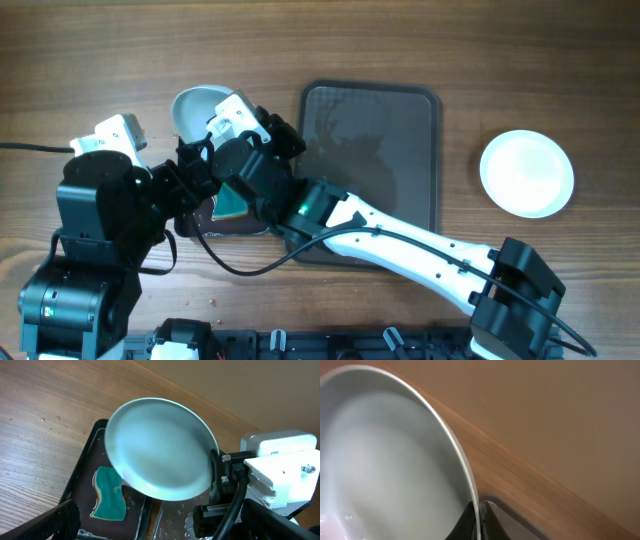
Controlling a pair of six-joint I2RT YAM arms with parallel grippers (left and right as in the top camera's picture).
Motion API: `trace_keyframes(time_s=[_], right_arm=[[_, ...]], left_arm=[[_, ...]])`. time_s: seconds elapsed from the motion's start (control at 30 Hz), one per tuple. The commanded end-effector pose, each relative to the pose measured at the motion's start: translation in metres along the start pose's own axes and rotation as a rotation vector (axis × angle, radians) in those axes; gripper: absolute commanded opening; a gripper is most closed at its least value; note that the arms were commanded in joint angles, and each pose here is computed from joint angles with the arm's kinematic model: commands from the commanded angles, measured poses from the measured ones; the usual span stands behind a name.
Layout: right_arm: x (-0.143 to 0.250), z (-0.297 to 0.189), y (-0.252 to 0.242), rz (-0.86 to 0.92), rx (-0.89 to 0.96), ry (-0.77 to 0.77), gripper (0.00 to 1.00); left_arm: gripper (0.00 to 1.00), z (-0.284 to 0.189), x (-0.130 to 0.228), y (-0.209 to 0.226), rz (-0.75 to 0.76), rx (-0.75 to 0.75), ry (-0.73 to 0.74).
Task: Clean dirty plates on tray and stack at the side
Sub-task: 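Lift the plate with right gripper and tilt it over the black tray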
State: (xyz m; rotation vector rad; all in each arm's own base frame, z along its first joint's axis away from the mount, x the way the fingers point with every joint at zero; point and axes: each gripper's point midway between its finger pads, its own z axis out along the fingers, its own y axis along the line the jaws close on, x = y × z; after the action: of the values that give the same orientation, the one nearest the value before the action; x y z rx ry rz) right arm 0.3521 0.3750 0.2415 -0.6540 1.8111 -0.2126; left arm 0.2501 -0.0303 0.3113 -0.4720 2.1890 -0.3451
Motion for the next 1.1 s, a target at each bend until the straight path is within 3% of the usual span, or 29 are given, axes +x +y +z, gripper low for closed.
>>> trace_keyframes(time_s=[0.0, 1.07], right_arm=[[-0.016, -0.011, -0.019, 0.024, 0.063, -0.031, 0.04], [-0.040, -0.016, -0.039, -0.117, 0.177, -0.096, 0.04]], left_arm=[[1.00, -0.004, -0.006, -0.001, 0.001, 0.004, -0.020], [1.00, -0.004, -0.006, -0.001, 0.001, 0.004, -0.020]])
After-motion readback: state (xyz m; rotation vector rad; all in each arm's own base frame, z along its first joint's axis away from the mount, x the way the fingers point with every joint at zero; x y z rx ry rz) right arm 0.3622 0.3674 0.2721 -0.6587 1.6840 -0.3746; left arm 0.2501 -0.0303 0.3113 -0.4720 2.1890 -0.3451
